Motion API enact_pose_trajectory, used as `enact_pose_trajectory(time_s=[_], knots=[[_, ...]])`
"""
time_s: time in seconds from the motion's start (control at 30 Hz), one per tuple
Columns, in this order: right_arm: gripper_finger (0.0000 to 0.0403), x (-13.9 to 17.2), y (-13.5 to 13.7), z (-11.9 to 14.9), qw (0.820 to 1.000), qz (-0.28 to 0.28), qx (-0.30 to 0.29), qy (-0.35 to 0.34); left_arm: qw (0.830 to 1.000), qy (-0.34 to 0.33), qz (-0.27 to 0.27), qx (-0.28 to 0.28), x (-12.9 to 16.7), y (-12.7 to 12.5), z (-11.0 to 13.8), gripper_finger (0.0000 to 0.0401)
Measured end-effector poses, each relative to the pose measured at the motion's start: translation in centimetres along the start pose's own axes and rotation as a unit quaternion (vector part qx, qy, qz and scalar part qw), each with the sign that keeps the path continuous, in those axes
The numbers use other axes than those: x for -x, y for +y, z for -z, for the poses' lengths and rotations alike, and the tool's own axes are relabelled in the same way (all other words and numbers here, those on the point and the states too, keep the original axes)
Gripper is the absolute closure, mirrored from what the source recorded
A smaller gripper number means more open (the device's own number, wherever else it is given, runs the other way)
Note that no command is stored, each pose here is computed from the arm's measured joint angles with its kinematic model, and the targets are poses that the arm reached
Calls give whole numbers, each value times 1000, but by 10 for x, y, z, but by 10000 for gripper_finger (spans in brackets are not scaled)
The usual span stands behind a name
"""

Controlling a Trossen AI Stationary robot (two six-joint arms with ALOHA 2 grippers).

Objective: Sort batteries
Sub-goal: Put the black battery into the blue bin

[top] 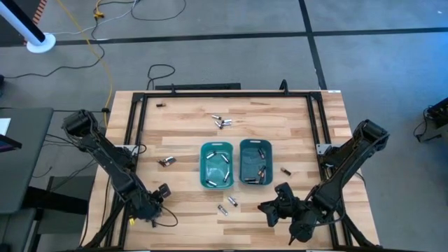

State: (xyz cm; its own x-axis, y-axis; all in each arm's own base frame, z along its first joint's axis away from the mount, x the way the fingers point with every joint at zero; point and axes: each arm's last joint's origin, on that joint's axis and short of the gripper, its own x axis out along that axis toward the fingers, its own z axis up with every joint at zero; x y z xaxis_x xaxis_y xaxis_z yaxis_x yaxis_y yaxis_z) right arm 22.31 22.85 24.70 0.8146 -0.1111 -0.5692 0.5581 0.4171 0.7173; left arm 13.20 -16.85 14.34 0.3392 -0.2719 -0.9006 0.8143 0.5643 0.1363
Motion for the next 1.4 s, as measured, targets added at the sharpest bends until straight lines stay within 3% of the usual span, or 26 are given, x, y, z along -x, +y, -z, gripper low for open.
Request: enact_pose_trajectory(time_s=[0.23,0.53,0.8,0.93,1.17,1.4], knots=[[276,-2,0,-2,1000,2,-3,-3,1000,-6,1,2,-5,-1,7,278],[276,-4,1,-5,1000,4,-5,-7,1000,-5,0,-20,-5,-1,7,362],[276,-5,1,-6,1000,5,-6,-9,1000,3,-3,-29,-5,1,9,363],[276,-1,0,-1,1000,1,4,-1,1000,-1,-12,1,-1,7,11,361],[276,10,-3,11,1000,-4,23,16,994,-14,-89,60,31,29,7,362],[276,14,-19,13,993,67,74,62,967,-41,-163,190,71,67,7,362]])
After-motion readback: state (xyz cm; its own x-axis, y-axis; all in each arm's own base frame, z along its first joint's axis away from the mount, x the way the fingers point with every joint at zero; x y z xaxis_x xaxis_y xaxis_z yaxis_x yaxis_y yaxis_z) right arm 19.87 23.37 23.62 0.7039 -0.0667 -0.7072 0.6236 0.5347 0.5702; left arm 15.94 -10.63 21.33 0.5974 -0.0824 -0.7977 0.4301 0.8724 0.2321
